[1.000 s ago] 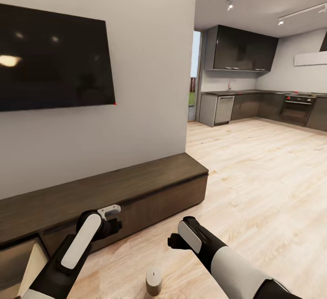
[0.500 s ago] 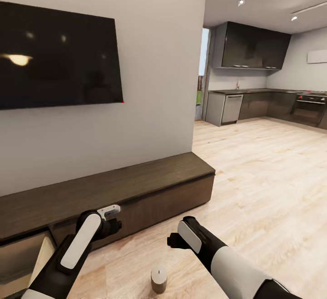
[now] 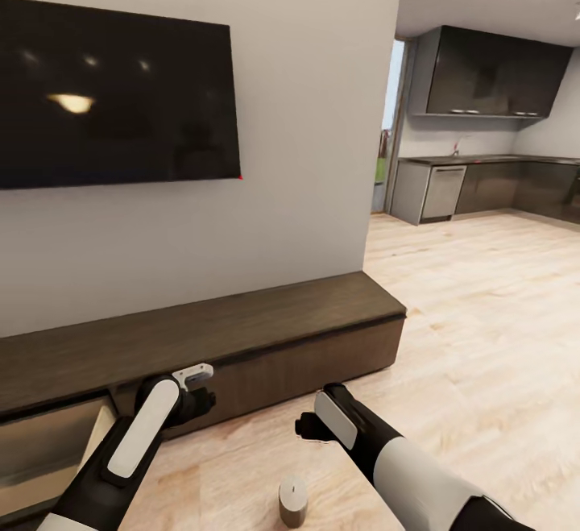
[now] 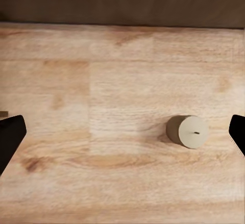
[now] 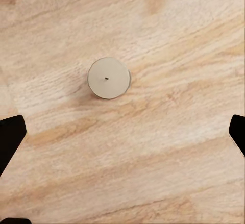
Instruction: Place each of the two pumpkins and all three candles from the living room inside a cabinet in the living room (use any cabinet), then make sure every cabinet is closed, and position the cauldron so it is next to a table in the living room.
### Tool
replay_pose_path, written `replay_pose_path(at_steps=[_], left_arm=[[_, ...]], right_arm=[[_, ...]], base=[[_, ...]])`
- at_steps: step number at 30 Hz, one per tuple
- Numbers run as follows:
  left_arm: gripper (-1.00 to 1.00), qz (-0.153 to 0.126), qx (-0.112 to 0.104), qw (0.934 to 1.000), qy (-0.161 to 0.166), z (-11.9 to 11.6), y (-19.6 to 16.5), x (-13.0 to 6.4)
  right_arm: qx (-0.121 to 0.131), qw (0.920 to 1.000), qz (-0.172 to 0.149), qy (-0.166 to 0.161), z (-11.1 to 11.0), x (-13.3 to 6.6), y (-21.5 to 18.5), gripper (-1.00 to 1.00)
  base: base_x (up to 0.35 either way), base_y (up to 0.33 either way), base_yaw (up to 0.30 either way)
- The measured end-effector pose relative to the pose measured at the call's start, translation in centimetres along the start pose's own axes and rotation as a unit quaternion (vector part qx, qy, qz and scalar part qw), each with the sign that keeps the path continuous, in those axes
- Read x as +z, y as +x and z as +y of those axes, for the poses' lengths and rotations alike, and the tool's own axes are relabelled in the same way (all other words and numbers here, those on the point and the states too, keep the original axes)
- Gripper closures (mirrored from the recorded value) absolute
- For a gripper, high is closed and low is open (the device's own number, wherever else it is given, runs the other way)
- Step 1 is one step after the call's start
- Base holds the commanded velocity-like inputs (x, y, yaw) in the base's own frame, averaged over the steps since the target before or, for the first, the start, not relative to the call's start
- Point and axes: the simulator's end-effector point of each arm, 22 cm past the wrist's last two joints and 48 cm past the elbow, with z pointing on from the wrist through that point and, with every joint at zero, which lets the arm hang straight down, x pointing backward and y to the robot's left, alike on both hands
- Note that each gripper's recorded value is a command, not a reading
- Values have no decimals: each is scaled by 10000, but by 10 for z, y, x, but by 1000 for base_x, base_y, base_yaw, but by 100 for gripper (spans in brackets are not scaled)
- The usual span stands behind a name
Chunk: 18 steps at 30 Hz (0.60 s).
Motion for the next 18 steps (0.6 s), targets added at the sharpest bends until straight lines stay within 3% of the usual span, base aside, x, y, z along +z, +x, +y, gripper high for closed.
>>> replay_pose_path(at_steps=[5, 13, 18], left_arm=[[-100, 8, 0, 10000, -5, 0, 0, 1], [-100, 17, 2, 10000, -15, 1, 1, 1], [-100, 16, 0, 10000, -14, 1, 1, 1]], right_arm=[[-25, 10000, -84, -13, 3, -1, -4, -100], [-72, 9999, -139, 1, 4, -1, -5, -100], [-21, 9998, -214, -9, 4, -1, -9, -100]], base=[[149, -94, 11], [19, -14, 10], [1, -24, 213]])
